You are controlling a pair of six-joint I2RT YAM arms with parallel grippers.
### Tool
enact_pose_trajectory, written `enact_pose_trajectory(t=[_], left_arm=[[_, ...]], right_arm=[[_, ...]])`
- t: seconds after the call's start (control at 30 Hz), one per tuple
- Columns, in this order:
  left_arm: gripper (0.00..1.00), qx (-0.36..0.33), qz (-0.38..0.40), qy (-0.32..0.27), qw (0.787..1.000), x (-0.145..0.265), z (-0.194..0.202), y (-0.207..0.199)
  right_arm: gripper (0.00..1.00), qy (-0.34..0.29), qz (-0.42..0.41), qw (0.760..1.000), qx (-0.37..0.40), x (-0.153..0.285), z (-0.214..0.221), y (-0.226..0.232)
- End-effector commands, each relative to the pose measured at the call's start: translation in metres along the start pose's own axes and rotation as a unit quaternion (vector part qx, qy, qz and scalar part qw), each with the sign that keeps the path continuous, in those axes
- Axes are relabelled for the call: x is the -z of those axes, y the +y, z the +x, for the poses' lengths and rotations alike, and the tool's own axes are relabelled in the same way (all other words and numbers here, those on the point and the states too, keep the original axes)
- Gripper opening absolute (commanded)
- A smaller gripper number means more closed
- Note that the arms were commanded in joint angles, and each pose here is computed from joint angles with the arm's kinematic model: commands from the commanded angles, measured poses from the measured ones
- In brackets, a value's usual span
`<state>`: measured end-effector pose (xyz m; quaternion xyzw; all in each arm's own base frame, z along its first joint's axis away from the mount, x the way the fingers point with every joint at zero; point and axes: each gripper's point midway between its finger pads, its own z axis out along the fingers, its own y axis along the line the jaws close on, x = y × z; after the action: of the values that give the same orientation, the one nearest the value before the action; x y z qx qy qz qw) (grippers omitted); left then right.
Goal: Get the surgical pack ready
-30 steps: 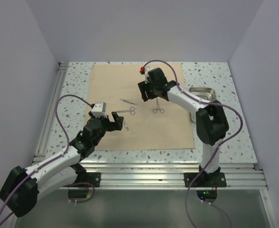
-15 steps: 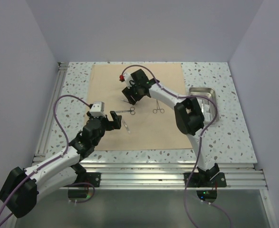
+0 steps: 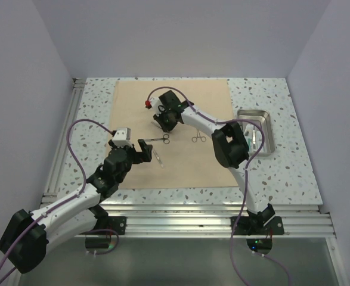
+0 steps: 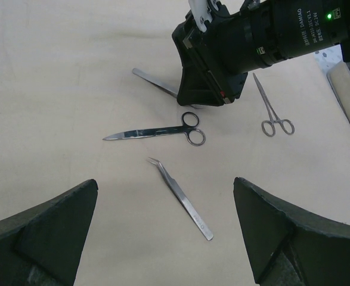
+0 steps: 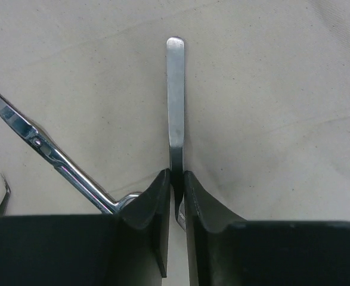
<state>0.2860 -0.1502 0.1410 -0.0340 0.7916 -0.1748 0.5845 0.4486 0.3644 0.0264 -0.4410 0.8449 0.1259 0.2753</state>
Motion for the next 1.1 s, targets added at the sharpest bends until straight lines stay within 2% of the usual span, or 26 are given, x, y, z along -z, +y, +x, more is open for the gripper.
enact_pose_trajectory(t=[0.0,0.23,0.27,0.47,0.57,0.6,0.67,0.7,0.8,1.0,1.07], left_arm=[[1.0,0.011,-0.001,-0.019,1.0,-0.001,-0.012,-0.002],[1.0,0.01,0.0,-0.017,1.0,-0.001,-0.012,-0.002],[1.0,0.01,0.001,-0.017,1.0,-0.001,-0.011,-0.002],[1.0,0.011,0.007,-0.015,1.0,0.0,-0.011,-0.005],[1.0,0.011,0.012,-0.015,1.0,0.0,-0.011,-0.006],[1.0,0.012,0.013,-0.014,1.0,0.0,-0.011,-0.007],[1.0,0.013,0.018,-0.012,1.0,0.0,-0.01,-0.009],[1.0,0.013,0.02,-0.013,1.0,0.001,-0.011,-0.009],[1.0,0.016,0.026,-0.013,0.999,0.002,-0.012,-0.012],[1.0,0.017,0.034,-0.011,0.999,0.001,-0.011,-0.015],[1.0,0.016,0.035,-0.009,0.999,0.002,-0.01,-0.015]], right_arm=[[0.13,-0.024,0.004,1.0,0.009,0.011,-0.019,0.0],[0.1,-0.096,0.018,0.995,-0.001,0.052,-0.051,-0.002],[0.1,-0.118,0.025,0.993,-0.008,0.072,-0.063,-0.005],[0.09,-0.164,0.088,0.979,-0.085,0.131,-0.054,-0.052],[0.09,-0.178,0.123,0.966,-0.14,0.167,-0.027,-0.085],[0.08,-0.18,0.144,0.959,-0.162,0.179,-0.012,-0.108],[0.06,-0.18,0.165,0.949,-0.199,0.201,0.018,-0.122],[0.06,-0.168,0.181,0.942,-0.228,0.205,0.05,-0.14],[0.04,-0.189,0.228,0.909,-0.294,0.246,0.088,-0.173],[0.04,-0.139,0.291,0.848,-0.42,0.25,0.183,-0.193],[0.04,-0.129,0.3,0.839,-0.436,0.249,0.198,-0.195]])
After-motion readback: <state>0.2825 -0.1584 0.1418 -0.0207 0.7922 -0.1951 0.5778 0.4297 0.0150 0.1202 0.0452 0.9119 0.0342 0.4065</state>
